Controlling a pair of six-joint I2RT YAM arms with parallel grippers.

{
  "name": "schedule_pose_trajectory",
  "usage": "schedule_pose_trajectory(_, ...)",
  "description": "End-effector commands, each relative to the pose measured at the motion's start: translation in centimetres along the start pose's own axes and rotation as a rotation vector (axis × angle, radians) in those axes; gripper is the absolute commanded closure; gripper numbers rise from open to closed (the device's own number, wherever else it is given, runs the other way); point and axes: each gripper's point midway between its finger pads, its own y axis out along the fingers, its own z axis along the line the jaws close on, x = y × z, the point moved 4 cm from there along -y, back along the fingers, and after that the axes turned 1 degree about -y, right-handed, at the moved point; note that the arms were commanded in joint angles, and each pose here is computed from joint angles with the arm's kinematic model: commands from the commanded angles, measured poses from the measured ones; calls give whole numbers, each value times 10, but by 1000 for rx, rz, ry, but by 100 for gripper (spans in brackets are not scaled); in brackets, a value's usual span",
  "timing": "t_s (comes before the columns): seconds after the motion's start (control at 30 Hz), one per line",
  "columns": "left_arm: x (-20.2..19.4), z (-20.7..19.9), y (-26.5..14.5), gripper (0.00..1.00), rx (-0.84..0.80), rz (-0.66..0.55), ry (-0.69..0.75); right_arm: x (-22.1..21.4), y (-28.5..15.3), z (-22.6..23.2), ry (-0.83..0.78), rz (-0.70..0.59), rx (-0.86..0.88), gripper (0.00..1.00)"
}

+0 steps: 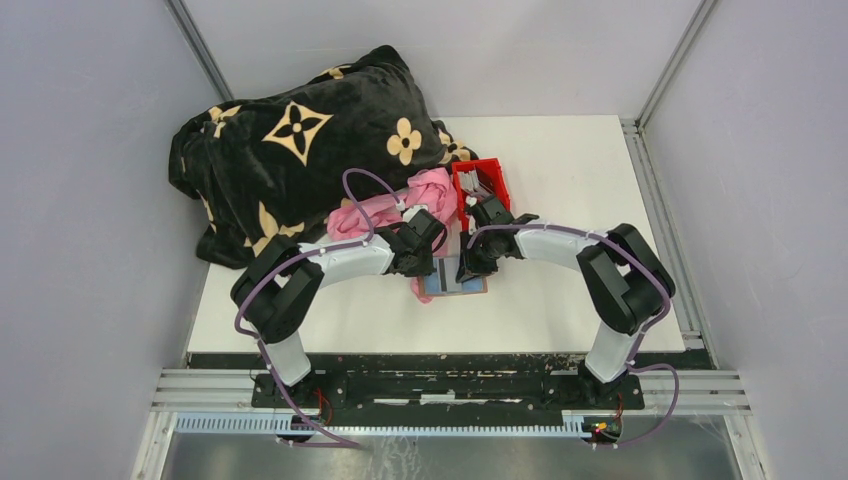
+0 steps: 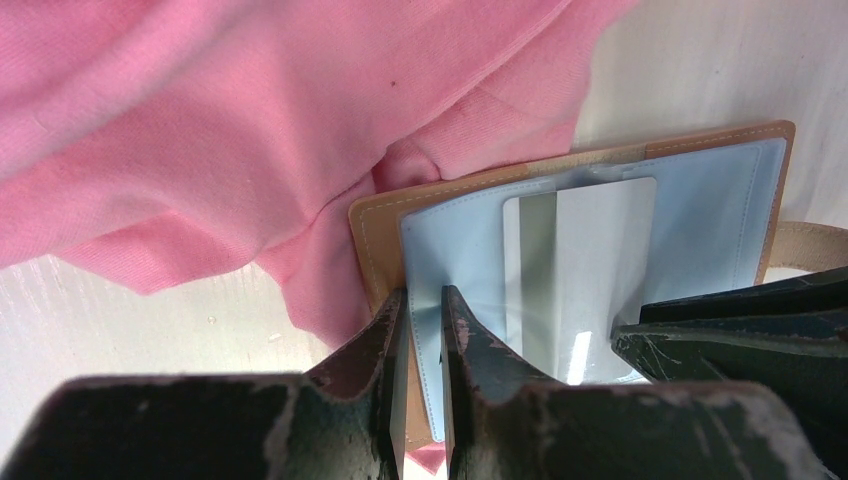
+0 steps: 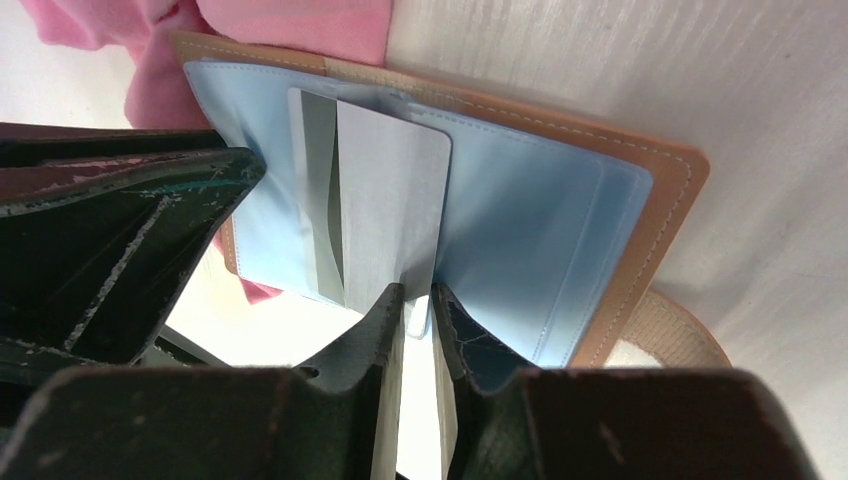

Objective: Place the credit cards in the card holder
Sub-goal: Insert the credit card into the card holder.

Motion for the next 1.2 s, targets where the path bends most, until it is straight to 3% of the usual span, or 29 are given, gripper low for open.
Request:
schedule_pose_trajectory(0.0,-81,52,23,97,174,302,118,2,12,-9,-5,11,-43,78)
schedule_pose_trajectory(0.97,-70,44,17,97,110,229,95,2,22,16,-106,58,-46,76)
schedule_pose_trajectory(1.17,-73,47,18,97,120,230,89,10,9,14,-137,17,-83,72)
